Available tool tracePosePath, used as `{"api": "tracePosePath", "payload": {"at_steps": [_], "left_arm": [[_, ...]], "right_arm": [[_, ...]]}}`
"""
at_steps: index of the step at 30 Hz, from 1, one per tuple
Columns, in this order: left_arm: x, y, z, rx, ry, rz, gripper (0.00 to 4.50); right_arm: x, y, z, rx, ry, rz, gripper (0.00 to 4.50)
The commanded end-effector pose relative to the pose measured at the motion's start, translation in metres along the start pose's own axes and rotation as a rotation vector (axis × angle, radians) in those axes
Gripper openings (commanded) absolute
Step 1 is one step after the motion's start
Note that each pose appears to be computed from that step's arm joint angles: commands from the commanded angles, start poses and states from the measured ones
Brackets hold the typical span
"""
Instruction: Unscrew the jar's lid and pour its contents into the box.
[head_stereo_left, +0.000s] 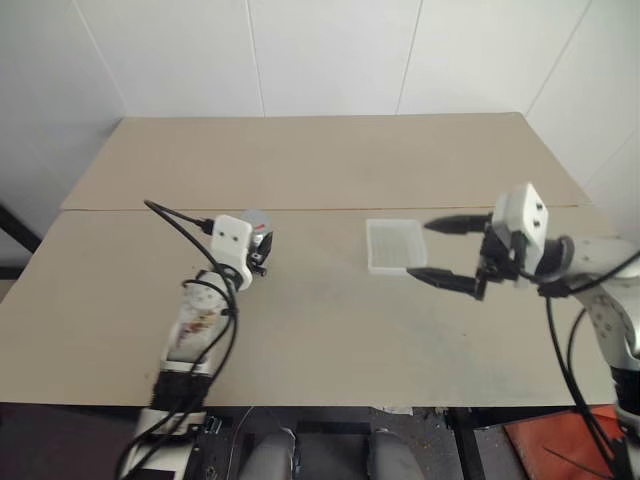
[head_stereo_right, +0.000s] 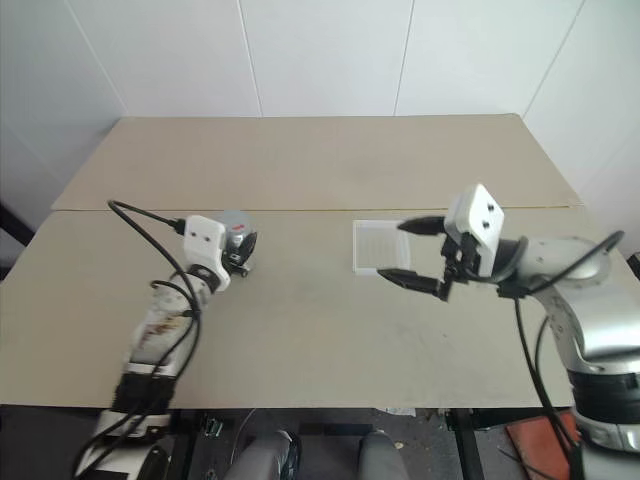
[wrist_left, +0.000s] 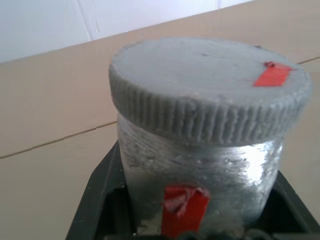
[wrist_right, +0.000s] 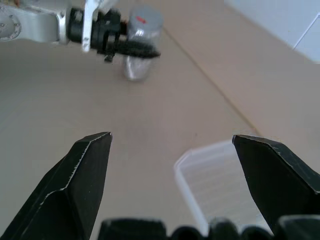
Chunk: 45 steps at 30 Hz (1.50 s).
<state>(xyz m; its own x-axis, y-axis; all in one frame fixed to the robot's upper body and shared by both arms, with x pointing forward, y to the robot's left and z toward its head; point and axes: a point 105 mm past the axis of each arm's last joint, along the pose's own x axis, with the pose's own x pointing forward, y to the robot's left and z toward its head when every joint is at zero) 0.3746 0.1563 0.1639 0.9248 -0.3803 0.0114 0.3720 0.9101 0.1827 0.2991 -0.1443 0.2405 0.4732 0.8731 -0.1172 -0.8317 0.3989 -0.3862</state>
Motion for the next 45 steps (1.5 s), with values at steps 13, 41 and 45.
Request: {"api": "tracePosePath", "payload": {"at_steps": [13,41,45], "left_arm": [[-0.017,-0.047,0.083,-0.037,-0.084,-0.872,1.93],[-0.007,-0.054,0.083,0.075,-0.25,-1.02,1.93],[-0.008,-0.052,0.084,0.074,-0.247,-1.018,1.93]], "right_arm": [[0.109,0.017,0.08,0.165,-0.21,0.173,4.5],[0.127,0.025,0.084,0.174,-0.185,0.221,4.5],[0.128,0.025,0.084,0.17,-0.195,0.224,3.62]]}}
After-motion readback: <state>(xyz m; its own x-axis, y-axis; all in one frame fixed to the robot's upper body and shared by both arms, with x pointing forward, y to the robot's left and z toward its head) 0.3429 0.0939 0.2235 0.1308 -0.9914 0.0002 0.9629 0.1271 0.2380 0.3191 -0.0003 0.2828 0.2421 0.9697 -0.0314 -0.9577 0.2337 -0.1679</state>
